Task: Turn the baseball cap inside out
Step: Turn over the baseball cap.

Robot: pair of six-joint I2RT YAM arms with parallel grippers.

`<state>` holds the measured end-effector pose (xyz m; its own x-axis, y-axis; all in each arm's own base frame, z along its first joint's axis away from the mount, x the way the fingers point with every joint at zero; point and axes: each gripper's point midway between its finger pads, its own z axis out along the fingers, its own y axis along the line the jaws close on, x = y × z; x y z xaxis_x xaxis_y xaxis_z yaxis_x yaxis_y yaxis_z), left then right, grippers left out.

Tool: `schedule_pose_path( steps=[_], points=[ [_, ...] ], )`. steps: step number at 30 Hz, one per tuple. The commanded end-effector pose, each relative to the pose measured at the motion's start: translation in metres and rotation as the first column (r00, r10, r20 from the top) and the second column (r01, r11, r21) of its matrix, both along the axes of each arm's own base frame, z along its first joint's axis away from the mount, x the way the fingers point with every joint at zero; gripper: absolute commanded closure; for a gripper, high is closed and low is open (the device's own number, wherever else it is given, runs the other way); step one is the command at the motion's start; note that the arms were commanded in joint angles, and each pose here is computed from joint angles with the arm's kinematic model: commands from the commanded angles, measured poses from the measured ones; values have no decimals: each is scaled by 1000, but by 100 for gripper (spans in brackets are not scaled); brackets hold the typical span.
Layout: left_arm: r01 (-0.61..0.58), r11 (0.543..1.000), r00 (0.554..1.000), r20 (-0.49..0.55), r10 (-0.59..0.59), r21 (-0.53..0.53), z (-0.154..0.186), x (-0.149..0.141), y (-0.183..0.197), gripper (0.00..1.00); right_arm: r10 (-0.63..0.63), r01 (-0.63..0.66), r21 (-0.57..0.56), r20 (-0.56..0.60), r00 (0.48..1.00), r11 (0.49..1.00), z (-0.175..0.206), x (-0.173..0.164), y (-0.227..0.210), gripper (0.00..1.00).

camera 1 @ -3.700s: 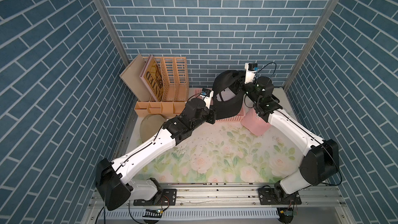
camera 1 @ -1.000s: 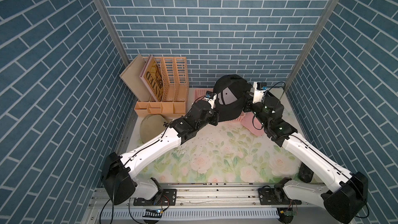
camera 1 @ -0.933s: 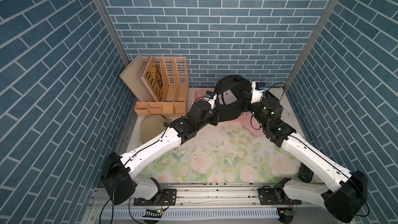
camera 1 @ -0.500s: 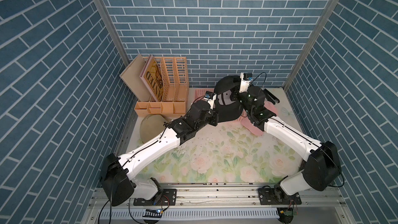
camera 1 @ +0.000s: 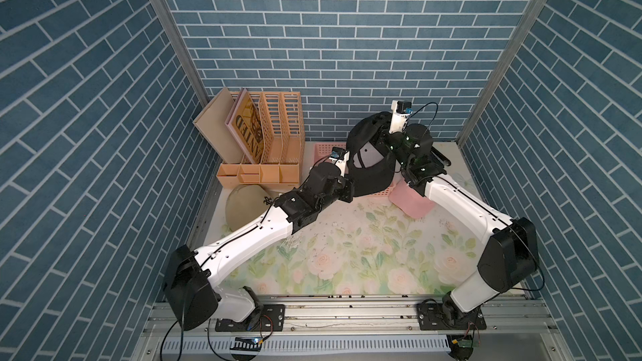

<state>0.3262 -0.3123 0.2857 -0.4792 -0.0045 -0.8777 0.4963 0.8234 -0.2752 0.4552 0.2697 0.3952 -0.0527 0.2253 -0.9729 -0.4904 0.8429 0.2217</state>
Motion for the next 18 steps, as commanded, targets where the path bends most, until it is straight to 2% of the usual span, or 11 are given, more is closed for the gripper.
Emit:
schedule_pose_path(
  steps=[1, 7, 11, 14, 16, 18],
  points=[
    [17, 1000, 1000, -9, -17, 0, -1, -1, -6, 100, 113, -117, 63, 69, 991, 991, 22, -16, 32, 58],
    [-1, 1000, 1000, -3, 1, -8, -1, -4, 2, 100, 158, -177, 170, 117, 980, 969, 37, -25, 36, 56],
    [-33, 999, 999, 13, 33, -25, 1, -4, 10, 100, 279, -303, 215, 133, 951, 928, 45, -37, 51, 53],
    [-53, 998, 997, 49, 55, -38, 14, -1, 16, 100, 384, -389, 221, 67, 921, 894, 23, -47, 69, 51],
    [-65, 997, 996, 64, 68, -44, 22, 2, 22, 100, 390, -384, 168, -4, 921, 908, -1, -51, 74, 50],
    [-86, 994, 992, 82, 92, -67, 31, 6, 30, 100, 331, -324, 105, -52, 942, 940, -19, -54, 62, 49]
  ],
)
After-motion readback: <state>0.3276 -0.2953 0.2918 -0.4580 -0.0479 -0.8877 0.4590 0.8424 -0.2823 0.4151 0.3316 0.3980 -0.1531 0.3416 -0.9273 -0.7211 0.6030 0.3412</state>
